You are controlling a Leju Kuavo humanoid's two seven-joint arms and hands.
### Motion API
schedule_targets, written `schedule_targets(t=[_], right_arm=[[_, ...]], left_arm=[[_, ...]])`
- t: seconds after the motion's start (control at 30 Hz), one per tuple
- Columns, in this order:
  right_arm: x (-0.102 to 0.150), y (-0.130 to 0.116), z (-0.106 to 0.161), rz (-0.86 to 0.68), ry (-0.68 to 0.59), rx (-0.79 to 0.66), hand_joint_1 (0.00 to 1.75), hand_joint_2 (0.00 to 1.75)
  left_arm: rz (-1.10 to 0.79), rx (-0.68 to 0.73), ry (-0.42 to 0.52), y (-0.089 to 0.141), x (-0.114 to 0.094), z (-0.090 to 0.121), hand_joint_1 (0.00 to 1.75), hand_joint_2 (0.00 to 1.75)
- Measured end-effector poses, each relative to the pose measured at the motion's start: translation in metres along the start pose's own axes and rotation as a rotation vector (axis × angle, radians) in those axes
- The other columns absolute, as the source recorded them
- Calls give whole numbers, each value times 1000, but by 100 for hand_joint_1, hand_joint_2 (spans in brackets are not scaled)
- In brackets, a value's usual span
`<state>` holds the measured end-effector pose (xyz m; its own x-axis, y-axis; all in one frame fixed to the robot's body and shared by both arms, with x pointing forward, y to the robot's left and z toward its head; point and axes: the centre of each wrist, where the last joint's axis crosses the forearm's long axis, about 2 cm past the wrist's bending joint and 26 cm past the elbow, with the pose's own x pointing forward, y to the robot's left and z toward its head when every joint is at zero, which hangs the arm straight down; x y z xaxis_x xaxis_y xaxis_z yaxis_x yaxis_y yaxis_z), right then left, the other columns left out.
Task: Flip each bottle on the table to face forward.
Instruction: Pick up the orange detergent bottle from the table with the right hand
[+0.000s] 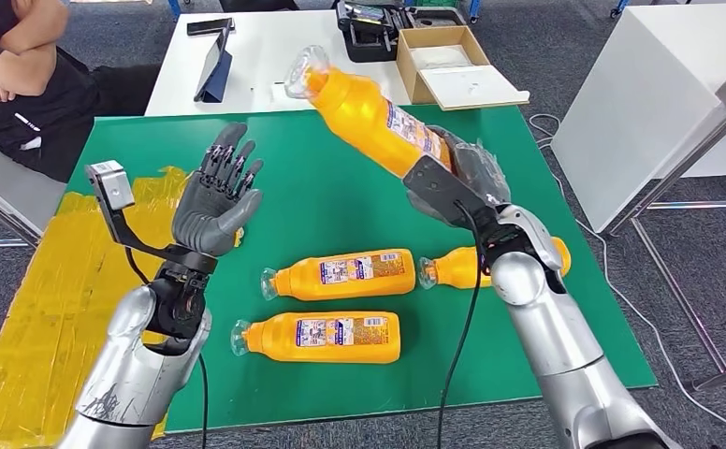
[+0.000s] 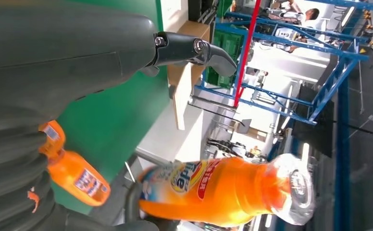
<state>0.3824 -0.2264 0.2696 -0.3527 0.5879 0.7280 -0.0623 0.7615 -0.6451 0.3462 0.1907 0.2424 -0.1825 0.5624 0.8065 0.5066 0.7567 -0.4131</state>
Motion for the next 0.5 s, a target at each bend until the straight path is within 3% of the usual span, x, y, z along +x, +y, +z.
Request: schedule_targets(t=[0.23, 0.5], right_arm=[[17, 23, -13, -35, -16, 18, 175, 175], [28, 48, -14, 27, -33, 77, 175, 175]], left_arm=[[40, 37, -12, -11, -1, -9, 0, 175], [38, 61, -52, -14, 5, -12, 0, 175]])
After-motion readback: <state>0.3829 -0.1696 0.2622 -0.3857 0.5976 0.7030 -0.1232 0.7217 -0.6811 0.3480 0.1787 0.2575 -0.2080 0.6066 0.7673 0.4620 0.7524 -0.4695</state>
